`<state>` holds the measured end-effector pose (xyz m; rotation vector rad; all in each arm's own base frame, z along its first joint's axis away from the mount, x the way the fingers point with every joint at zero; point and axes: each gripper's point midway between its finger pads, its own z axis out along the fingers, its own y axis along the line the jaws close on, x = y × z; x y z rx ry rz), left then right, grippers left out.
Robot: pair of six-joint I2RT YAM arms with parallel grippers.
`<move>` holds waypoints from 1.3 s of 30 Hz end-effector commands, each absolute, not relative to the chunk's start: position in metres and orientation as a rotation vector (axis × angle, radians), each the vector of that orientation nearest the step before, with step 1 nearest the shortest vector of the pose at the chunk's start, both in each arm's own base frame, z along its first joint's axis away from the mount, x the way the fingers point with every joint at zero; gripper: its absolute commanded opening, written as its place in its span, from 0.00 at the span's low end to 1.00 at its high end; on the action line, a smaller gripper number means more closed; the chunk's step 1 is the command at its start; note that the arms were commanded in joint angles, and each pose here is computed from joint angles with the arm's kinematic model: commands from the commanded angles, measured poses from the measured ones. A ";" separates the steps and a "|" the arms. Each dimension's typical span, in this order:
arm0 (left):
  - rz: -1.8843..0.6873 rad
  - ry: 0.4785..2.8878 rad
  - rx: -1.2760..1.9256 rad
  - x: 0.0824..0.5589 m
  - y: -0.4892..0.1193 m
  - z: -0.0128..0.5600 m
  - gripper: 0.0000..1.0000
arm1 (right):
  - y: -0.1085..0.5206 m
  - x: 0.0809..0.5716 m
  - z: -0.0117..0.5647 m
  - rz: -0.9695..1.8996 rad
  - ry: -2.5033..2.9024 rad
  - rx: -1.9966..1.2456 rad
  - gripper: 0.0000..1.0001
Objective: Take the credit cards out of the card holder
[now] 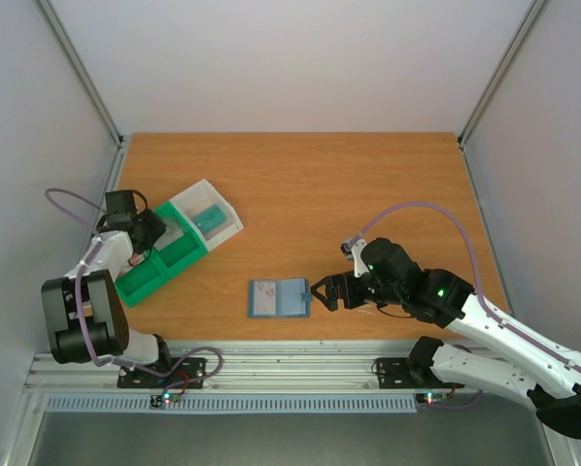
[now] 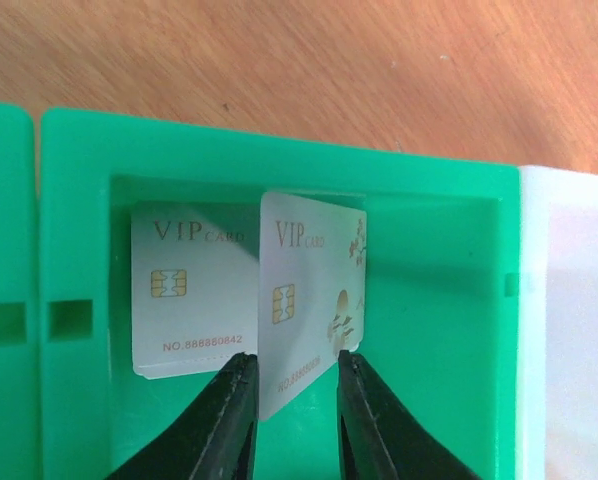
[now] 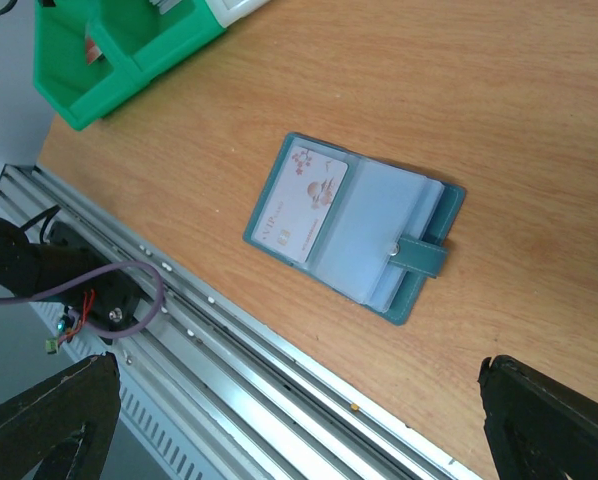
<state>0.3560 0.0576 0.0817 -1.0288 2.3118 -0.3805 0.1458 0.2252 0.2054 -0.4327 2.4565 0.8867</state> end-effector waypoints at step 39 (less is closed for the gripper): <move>-0.817 2.402 -0.739 0.312 -0.018 0.151 0.99 | 0.239 0.154 0.178 0.904 2.546 -0.309 0.99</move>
